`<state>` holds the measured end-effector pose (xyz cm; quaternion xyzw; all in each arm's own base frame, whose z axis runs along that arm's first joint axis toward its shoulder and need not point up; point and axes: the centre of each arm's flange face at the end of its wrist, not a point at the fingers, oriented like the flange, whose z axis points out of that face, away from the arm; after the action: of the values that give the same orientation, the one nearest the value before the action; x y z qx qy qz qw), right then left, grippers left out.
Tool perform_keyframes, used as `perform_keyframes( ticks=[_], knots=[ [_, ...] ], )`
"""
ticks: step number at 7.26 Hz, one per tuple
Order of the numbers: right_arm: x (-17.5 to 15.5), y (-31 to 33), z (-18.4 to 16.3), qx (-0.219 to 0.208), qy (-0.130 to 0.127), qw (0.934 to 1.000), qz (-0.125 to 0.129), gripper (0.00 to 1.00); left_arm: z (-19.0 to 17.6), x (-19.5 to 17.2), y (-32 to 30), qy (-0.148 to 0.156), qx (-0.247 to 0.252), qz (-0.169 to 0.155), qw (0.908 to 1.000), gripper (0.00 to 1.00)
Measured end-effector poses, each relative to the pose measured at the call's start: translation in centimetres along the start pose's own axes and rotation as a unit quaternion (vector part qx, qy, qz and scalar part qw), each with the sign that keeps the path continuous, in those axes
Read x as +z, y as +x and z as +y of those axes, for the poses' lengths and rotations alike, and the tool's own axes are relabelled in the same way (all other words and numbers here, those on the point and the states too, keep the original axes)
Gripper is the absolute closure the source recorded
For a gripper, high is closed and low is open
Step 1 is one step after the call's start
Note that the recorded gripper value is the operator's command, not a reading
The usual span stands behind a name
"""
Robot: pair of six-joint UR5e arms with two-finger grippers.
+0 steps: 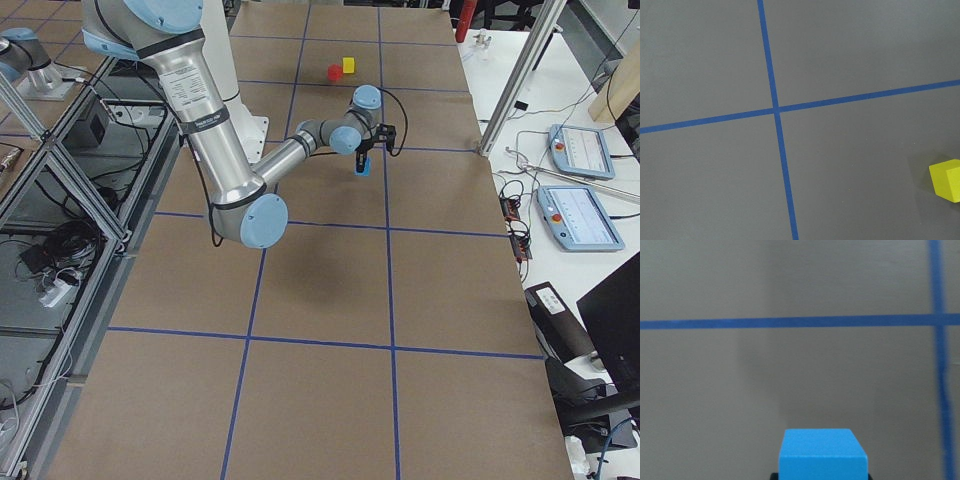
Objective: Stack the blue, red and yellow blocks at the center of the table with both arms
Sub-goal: 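Carry the blue cube with the right gripper to the table center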
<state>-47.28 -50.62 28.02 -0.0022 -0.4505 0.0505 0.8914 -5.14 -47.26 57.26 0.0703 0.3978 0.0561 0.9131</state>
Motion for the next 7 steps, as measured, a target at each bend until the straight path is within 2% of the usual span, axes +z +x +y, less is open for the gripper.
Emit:
perform_keyframes(
  ticks=[2, 5, 6, 7],
  knots=[
    [1.8, -8.8, 0.0, 0.038, -0.005, 0.9992, 0.01, 1.0, 0.0, 0.0, 0.0, 0.0, -0.001, 0.0, 1.0, 0.0],
    [5.1, -13.5, 2.0, 0.064, 0.001, 0.9979, 0.011, 1.0, 0.0, 0.0, 0.0, 0.0, -0.001, 0.0, 1.0, 0.0],
    [5.6, -13.7, 2.4, 0.067, 0.001, 0.9977, 0.012, 0.92, 0.0, 0.0, 0.0, 0.0, -0.001, 0.0, 1.0, 0.0],
    [6.0, -13.9, 2.6, 0.067, 0.003, 0.9977, 0.012, 0.54, 0.0, 0.0, 0.0, 0.0, 0.0, 0.0, 1.0, 0.0]
  ],
)
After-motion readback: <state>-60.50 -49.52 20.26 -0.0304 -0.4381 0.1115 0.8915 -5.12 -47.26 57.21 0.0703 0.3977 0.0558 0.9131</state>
